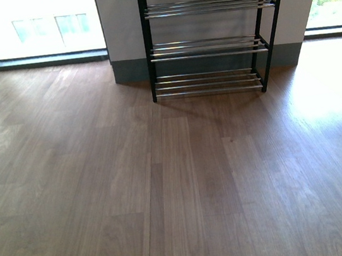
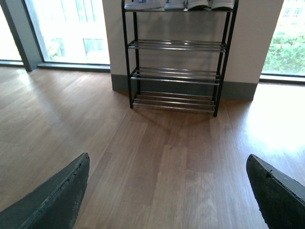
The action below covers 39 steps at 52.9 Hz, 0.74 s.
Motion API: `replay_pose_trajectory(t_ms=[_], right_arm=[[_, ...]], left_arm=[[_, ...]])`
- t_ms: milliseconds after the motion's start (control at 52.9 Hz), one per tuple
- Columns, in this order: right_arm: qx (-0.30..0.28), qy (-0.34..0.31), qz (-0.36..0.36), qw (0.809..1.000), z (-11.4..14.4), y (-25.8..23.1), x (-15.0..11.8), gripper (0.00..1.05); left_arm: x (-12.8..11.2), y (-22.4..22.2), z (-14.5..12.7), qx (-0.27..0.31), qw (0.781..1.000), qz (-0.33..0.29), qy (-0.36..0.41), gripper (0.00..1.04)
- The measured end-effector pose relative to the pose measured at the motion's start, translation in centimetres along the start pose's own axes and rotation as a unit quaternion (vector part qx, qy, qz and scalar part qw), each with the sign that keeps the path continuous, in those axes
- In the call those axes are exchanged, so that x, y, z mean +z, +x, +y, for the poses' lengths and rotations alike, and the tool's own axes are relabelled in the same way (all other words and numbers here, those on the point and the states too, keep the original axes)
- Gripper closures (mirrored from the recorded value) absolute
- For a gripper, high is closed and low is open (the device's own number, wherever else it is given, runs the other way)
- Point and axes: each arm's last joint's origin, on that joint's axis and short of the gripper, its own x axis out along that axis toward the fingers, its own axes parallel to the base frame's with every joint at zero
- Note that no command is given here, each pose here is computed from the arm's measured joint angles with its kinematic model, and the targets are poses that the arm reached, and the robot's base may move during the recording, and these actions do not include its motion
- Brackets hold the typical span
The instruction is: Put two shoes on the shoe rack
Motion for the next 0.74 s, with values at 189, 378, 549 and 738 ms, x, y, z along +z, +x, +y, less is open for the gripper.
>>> replay_pose_trajectory(t_ms=[189,378,549,738], right_arm=[[0.0,0.0,0.0,1.0,0.0,0.0,0.0,0.09],[0.0,0.0,0.0,1.0,0.0,0.0,0.0,0.09],[0.0,0.0,0.0,1.0,0.0,0.0,0.0,0.09],[0.0,0.0,0.0,1.0,0.0,0.0,0.0,0.09]], left_arm=[[0.0,0.0,0.0,0.0,1.0,0.0,0.0,0.09],[0.0,0.0,0.0,0.0,1.0,0.0,0.0,0.09],[0.0,0.0,0.0,0.0,1.0,0.0,0.0,0.09],[0.0,0.0,0.0,0.0,1.0,0.0,0.0,0.09]])
